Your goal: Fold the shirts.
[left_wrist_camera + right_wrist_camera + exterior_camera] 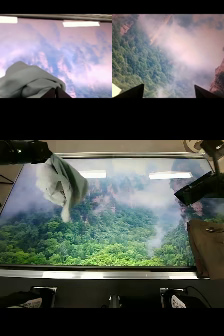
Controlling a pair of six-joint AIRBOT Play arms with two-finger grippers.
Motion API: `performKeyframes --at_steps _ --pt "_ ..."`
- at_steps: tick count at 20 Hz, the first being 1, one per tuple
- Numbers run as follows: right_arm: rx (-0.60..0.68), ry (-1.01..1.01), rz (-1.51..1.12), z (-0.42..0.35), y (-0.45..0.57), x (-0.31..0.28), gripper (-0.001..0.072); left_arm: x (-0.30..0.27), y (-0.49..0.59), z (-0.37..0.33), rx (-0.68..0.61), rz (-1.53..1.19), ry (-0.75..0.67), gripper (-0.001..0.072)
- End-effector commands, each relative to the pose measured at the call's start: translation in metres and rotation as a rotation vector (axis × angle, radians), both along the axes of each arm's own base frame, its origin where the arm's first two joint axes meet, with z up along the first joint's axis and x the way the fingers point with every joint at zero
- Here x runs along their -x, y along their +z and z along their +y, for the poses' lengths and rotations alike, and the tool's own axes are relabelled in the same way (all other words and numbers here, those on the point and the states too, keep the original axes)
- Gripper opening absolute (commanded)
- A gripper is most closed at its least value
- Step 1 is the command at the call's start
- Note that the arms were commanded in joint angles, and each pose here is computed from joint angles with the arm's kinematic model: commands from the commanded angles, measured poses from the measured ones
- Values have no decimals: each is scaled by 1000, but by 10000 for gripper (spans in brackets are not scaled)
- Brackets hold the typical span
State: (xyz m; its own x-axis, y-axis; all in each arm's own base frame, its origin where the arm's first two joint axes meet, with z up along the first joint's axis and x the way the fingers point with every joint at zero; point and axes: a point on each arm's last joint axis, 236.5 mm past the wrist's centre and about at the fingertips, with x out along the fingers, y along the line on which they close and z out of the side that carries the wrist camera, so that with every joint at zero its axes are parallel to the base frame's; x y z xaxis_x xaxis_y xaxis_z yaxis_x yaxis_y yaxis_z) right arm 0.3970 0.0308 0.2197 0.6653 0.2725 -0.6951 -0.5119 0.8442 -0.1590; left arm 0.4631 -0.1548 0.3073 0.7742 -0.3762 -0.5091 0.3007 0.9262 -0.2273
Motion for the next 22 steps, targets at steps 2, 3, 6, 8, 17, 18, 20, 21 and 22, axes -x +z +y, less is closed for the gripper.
performKeyframes --at_steps 2,3,6,8,17,18,20,21,22 --pt "-24 -73 -80 2 52 55 670 95 24 -100 -25 -18 -294 22" --pt "-23 -74 -104 4 63 69 670 106 8 -125 -33 13 -350 22" --pt "25 -117 -99 -6 71 104 670 126 -79 -169 -173 149 -423 22" --pt "78 -134 -9 -16 54 122 670 137 -158 -175 -297 287 -405 22" --pt "-122 10 461 27 -83 108 631 158 -300 -168 -371 600 -273 23" --pt "-149 20 503 32 -105 106 631 154 -302 -165 -369 602 -265 23" --pt "-190 28 609 39 -150 115 631 154 -306 -161 -391 612 -272 23" --pt "-200 36 668 42 -171 127 631 155 -308 -159 -400 621 -273 24" --pt "-219 57 730 47 -191 143 631 157 -310 -158 -414 623 -286 24"
